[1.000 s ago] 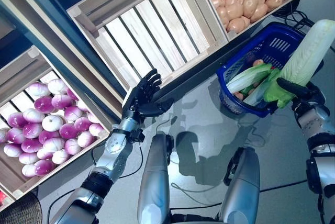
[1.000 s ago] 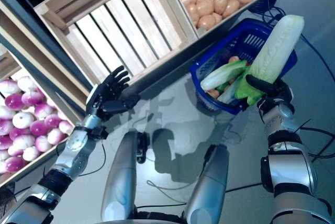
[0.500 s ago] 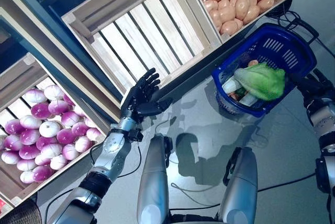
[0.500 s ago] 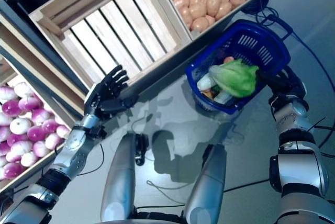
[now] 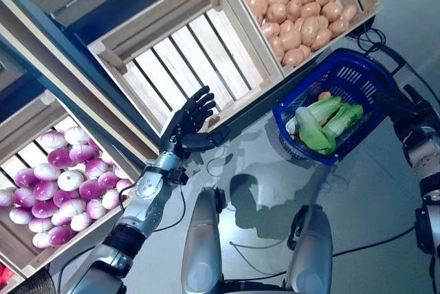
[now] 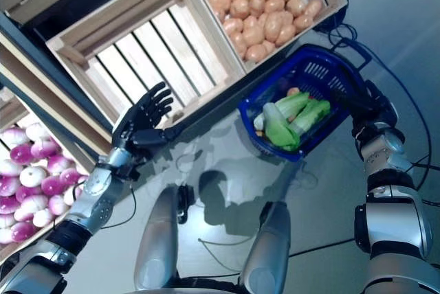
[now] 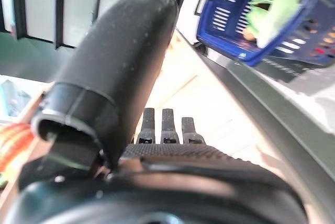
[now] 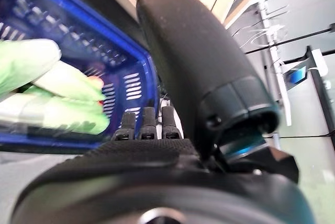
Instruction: Put vegetables into the basket
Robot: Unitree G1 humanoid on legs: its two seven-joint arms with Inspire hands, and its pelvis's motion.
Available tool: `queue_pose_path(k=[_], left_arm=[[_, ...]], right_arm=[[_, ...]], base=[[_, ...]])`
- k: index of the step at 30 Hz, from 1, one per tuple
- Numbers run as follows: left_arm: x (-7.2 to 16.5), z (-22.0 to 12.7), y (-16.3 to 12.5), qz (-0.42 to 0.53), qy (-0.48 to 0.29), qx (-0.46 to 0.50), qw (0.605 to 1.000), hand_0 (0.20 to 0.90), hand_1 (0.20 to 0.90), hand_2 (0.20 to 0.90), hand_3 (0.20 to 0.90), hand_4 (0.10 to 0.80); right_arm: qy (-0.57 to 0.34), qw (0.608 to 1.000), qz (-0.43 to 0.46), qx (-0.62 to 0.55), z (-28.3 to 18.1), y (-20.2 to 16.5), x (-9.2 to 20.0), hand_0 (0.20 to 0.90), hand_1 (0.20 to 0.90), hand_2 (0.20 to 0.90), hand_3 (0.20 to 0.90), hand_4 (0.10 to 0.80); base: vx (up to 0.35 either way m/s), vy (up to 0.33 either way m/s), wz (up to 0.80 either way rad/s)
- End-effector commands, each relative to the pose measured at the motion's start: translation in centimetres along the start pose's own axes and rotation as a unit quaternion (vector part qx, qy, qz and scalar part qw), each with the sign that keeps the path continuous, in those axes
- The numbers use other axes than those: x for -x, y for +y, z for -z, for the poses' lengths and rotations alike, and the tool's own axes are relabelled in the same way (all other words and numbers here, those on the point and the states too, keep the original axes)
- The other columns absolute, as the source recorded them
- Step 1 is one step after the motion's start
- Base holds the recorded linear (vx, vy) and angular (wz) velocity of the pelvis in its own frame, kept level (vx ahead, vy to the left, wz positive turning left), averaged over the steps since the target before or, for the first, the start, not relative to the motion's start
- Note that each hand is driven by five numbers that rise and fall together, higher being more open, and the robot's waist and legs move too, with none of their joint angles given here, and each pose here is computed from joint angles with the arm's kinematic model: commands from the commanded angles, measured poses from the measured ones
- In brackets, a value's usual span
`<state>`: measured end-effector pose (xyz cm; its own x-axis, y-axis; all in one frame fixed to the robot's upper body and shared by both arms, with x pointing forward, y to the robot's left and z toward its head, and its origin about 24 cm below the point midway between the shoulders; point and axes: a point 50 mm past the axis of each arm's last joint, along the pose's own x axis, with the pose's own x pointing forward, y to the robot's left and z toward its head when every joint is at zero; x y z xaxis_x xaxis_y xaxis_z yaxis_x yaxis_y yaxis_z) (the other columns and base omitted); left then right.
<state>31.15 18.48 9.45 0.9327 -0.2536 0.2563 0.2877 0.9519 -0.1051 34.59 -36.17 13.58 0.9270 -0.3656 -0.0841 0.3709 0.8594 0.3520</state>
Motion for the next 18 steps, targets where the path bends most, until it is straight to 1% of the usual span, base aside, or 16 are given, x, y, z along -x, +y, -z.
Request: queue_pose_path(k=[1, 2, 3, 4, 6, 7, 9, 12, 14, 15, 18], left_arm=[[-1.0, -3.1, 0.0, 0.027, -0.076, -0.030, 0.996, 0.900, 0.900, 0.900, 0.900, 0.800], [-1.0, -2.9, -0.1, 0.028, -0.072, -0.029, 0.997, 0.900, 0.900, 0.900, 0.900, 0.800], [-1.1, -2.4, -0.1, 0.029, -0.057, -0.024, 0.998, 0.900, 0.900, 0.900, 0.900, 0.800], [-0.9, -1.8, -0.2, 0.027, -0.042, -0.021, 0.999, 0.900, 0.900, 0.900, 0.900, 0.800], [-0.7, -1.3, -0.2, 0.024, -0.032, -0.019, 0.999, 0.900, 0.900, 0.900, 0.900, 0.800], [-0.4, -0.4, -0.2, 0.019, -0.012, -0.017, 1.000, 0.900, 0.900, 0.900, 0.900, 0.800], [0.9, 1.9, -0.2, -0.001, 0.035, -0.017, 0.999, 0.900, 0.900, 0.900, 0.900, 0.800], [2.2, 3.7, -0.1, -0.021, 0.073, -0.016, 0.997, 0.900, 0.900, 0.900, 0.900, 0.800], [4.9, 6.3, 0.3, -0.053, 0.123, -0.015, 0.991, 0.900, 0.900, 0.900, 0.900, 0.800], [5.2, 6.7, 0.3, -0.058, 0.130, -0.013, 0.990, 0.900, 0.900, 0.900, 0.900, 0.800], [7.7, 9.2, 0.2, -0.094, 0.181, 0.014, 0.979, 0.900, 0.900, 0.900, 0.900, 0.800]], right_arm=[[-0.014, 0.997, -0.063, -0.029, 2.0, 1.1, 0.4, 0.900, 0.900, 0.900, 0.900, 0.800], [-0.008, 0.998, -0.066, -0.024, 2.4, 1.1, 0.5, 0.900, 0.900, 0.900, 0.900, 0.800], [0.010, 0.997, -0.071, -0.019, 3.8, 1.2, 0.8, 0.900, 0.900, 0.900, 0.900, 0.800], [0.021, 0.997, -0.074, -0.027, 4.9, 1.2, 1.0, 0.900, 0.900, 0.900, 0.900, 0.800], [0.029, 0.996, -0.078, -0.043, 5.5, 1.3, 1.2, 0.900, 0.900, 0.900, 0.900, 0.800], [0.051, 0.994, -0.082, -0.055, 7.0, 1.5, 1.7, 0.900, 0.900, 0.900, 0.900, 0.800], [0.075, 0.992, -0.091, -0.046, 10.0, 2.1, 2.8, 0.900, 0.900, 0.900, 0.900, 0.800], [0.081, 0.990, -0.096, -0.059, 11.8, 2.4, 3.9, 0.900, 0.900, 0.900, 0.900, 0.800], [0.094, 0.986, -0.112, -0.075, 14.9, 3.2, 6.4, 0.900, 0.900, 0.900, 0.900, 0.800], [0.098, 0.986, -0.115, -0.077, 15.6, 3.3, 6.9, 0.900, 0.900, 0.900, 0.900, 0.800], [0.130, 0.980, -0.127, -0.078, 19.3, 4.0, 10.1, 0.900, 0.900, 0.900, 0.900, 0.800]], base=[[0.034, -0.029, -0.14], [0.076, -0.055, -0.08], [0.105, -0.064, -0.05], [0.108, -0.064, -0.07], [0.088, -0.038, -0.11], [0.171, -0.050, -0.06], [0.224, -0.038, -0.06], [0.123, 0.010, -0.20], [0.112, 0.031, -0.23], [0.064, 0.036, -0.20], [0.056, 0.040, -0.15]])
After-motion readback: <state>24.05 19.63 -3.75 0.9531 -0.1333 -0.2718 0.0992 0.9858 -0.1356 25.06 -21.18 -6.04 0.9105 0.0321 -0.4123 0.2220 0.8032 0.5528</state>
